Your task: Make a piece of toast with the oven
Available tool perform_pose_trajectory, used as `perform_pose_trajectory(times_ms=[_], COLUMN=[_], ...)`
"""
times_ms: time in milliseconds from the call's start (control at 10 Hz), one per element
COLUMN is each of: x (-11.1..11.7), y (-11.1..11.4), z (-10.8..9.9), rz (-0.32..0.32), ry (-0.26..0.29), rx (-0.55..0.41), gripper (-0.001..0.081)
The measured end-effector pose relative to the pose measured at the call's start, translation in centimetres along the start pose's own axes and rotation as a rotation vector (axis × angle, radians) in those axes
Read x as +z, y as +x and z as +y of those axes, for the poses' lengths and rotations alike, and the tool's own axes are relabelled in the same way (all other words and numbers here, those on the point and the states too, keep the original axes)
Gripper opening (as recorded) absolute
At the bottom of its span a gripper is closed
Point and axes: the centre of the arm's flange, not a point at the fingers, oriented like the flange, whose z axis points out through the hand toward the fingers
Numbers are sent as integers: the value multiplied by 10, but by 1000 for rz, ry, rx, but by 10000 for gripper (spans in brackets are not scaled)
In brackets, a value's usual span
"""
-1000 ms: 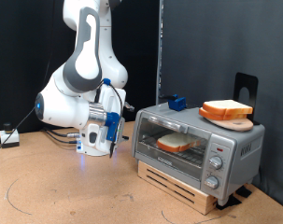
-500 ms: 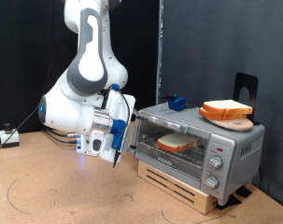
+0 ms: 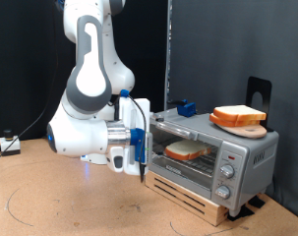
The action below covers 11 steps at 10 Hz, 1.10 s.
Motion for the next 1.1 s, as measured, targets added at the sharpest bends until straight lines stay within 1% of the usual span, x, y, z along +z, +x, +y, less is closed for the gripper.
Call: perform_pose_trajectory(times_ms=[100,200,300,400,500,600,700,800,900,1100], x=[5,5,5,7,10,15,19,23,25,28], y=[9,8,9,13,23,34,44,55,67,92], z=[-2,-2,-5,-13,-17,-19,-20,-20,-18,-7], rz=[4,3,-14,-48,-89,-125,-177,-232,-268,-287], ry=[-24,-17,-4,7,-10,-43,-87,-112,-120,-125], rx=[1,3,-14,-46,-58,-37,-8,25,49,73], gripper=[809,809,809,809,809,809,809,809,809,809])
